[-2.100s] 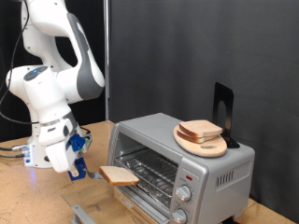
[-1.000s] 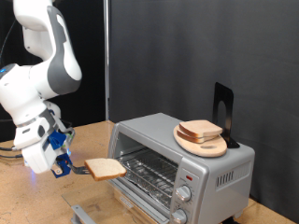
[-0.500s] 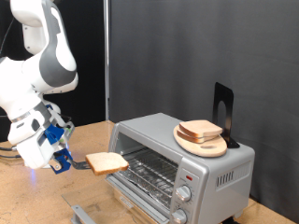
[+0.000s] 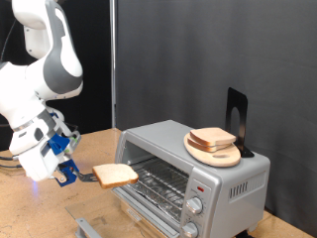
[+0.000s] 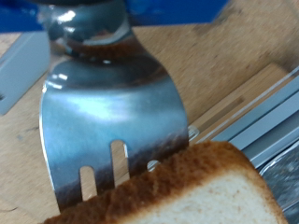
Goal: Make a piece of toast with the oven
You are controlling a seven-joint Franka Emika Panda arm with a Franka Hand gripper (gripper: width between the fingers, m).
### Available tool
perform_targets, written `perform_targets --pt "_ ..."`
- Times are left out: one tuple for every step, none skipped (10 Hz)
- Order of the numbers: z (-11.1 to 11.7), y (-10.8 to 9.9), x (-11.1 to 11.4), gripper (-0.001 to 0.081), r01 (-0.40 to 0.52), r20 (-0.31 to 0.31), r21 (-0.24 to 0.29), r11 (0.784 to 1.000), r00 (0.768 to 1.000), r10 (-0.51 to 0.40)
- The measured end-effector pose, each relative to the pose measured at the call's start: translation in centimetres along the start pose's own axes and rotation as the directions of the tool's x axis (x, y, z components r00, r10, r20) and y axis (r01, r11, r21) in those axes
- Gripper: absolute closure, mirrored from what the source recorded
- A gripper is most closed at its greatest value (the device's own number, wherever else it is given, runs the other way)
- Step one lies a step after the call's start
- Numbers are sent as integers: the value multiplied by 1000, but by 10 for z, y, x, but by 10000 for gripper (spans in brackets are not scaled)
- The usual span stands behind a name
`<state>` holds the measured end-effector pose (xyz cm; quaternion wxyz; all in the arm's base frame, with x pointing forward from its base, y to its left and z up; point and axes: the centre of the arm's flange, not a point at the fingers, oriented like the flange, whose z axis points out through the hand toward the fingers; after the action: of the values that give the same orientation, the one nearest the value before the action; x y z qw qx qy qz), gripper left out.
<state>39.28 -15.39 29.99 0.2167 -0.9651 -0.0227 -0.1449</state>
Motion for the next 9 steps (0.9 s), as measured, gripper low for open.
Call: perform_targets --pt "-2 2 8 440 -3 -13 -2 1000 1000 3" --pt "-4 5 16 440 -3 -20 -6 1000 1000 3" --pt "-3 7 21 440 -1 -20 -10 1000 1000 0" --pt "2 7 25 440 8 -9 -15 1000 1000 -8" --pt "8 6 26 440 16 4 -19 1000 1000 -16" --pt "14 5 27 440 23 15 -23 999 1000 -23" --pt "20 2 27 440 31 25 -28 999 999 -30" --pt "26 -2 27 440 38 33 -27 999 999 -37" --pt "30 -6 27 440 37 31 -23 999 999 -37"
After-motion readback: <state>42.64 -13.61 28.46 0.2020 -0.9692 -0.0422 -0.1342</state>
